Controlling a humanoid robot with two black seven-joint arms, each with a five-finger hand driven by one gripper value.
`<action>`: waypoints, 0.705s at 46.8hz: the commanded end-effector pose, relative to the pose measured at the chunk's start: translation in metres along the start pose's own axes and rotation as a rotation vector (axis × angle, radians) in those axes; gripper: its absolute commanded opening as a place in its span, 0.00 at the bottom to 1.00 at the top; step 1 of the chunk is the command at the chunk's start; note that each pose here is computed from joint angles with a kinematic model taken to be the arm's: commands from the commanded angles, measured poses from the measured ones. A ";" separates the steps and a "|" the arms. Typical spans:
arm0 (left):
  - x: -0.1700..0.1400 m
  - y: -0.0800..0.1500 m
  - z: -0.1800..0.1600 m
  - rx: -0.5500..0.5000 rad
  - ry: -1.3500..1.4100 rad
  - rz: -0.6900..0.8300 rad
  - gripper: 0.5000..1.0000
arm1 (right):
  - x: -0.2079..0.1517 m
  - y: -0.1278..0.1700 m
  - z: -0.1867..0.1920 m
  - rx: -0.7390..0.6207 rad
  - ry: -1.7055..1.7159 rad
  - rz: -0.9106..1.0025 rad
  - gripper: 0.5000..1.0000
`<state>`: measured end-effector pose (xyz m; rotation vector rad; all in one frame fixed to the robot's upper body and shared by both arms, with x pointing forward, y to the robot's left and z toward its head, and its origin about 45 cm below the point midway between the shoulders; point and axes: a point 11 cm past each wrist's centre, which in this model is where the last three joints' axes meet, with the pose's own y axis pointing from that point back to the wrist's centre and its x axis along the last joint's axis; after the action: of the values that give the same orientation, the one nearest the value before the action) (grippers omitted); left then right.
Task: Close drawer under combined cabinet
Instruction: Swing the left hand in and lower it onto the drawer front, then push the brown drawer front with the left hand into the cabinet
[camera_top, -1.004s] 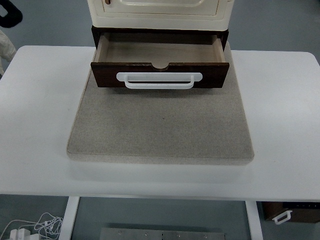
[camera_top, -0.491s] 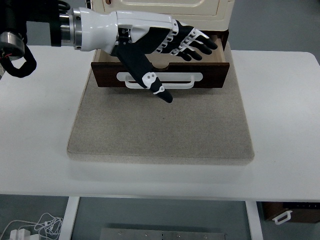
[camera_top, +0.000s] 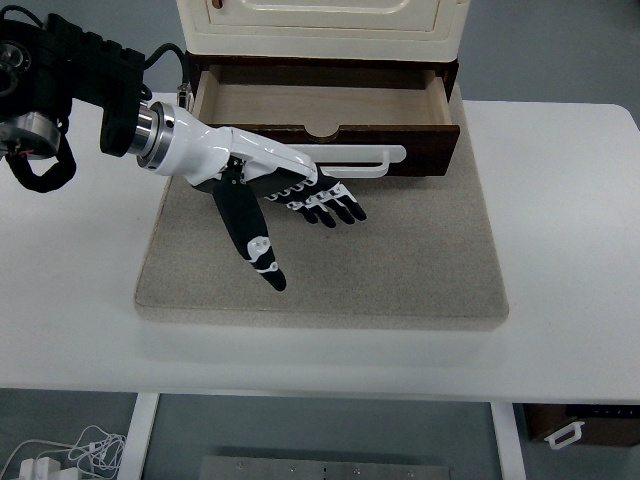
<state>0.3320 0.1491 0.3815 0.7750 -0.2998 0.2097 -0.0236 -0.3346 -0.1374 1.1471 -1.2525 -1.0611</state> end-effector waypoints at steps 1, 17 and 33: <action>-0.005 -0.012 0.002 0.035 -0.018 -0.029 1.00 | 0.000 0.000 0.000 0.000 0.000 0.000 0.90; 0.005 -0.033 -0.007 0.172 -0.026 -0.036 1.00 | 0.000 0.000 0.000 0.000 0.000 0.000 0.90; 0.004 -0.048 -0.004 0.230 -0.041 -0.038 1.00 | 0.000 0.000 0.000 0.000 0.000 0.000 0.90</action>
<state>0.3492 0.1206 0.3494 1.0084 -0.3035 0.1823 -0.0235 -0.3346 -0.1374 1.1473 -1.2526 -1.0610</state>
